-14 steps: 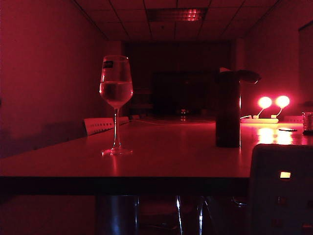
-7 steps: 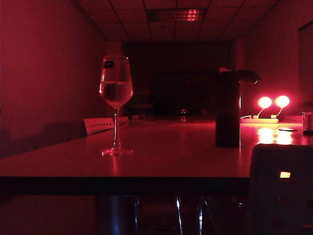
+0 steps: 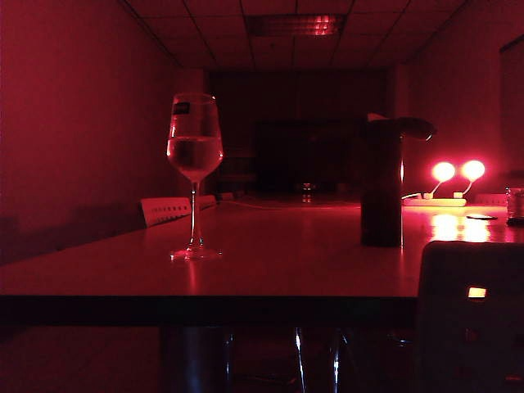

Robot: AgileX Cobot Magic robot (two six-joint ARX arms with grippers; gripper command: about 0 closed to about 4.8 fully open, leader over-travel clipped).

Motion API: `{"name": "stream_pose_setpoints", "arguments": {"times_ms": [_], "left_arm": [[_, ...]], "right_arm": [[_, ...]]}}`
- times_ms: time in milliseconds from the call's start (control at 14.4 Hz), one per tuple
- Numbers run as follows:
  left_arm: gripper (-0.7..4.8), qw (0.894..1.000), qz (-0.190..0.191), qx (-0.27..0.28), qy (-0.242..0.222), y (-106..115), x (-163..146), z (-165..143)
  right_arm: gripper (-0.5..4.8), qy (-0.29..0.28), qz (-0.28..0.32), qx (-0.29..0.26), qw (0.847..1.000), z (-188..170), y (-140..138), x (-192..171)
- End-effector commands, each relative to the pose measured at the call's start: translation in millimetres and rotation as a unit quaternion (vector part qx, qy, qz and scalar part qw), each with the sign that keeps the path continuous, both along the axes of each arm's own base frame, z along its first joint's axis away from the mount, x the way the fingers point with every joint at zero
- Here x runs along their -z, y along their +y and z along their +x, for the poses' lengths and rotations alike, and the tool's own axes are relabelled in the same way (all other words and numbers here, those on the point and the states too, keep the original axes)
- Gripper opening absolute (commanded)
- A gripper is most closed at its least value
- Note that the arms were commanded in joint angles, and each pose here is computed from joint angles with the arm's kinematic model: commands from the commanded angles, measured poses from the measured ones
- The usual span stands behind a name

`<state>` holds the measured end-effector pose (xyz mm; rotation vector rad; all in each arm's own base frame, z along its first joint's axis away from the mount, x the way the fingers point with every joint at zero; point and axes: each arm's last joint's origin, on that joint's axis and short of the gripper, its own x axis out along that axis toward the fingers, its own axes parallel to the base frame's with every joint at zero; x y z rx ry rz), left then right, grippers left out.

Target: Pick up the black thermos cup, pour some water from it into the stemmed glass, and then put the thermos cup back on the table.

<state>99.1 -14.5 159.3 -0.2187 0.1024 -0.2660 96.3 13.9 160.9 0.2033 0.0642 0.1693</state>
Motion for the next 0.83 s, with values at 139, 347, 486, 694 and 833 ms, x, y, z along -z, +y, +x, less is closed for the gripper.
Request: {"name": "stream_pose_setpoints", "arguments": {"times_ms": [139, 347, 486, 694, 833], "left_arm": [[0.25, 0.995, 0.000, -0.094, -0.030, 18.1, -4.7, -1.7], [0.25, 0.996, 0.000, -0.087, -0.028, 17.5, -4.3, -1.8], [0.25, 0.996, 0.000, -0.087, -0.027, 17.5, -4.2, -1.8], [0.25, 0.996, 0.000, -0.086, -0.026, 17.5, -4.0, -1.8], [0.26, 0.996, 0.000, -0.087, -0.026, 17.5, -3.9, -1.8]], "right_arm": [[-0.05, -0.008, 0.002, 0.077, 0.997, 1.2, -14.8, -1.0], [-0.05, -0.008, 0.002, 0.106, 0.994, 1.0, -20.4, -0.9], [-0.05, -0.008, 0.002, 0.103, 0.995, 1.0, -20.0, -1.0], [-0.05, -0.008, 0.002, 0.103, 0.995, 1.0, -20.0, -0.9], [-0.05, -0.008, 0.002, 0.103, 0.995, 1.0, -20.0, -1.0]]}}
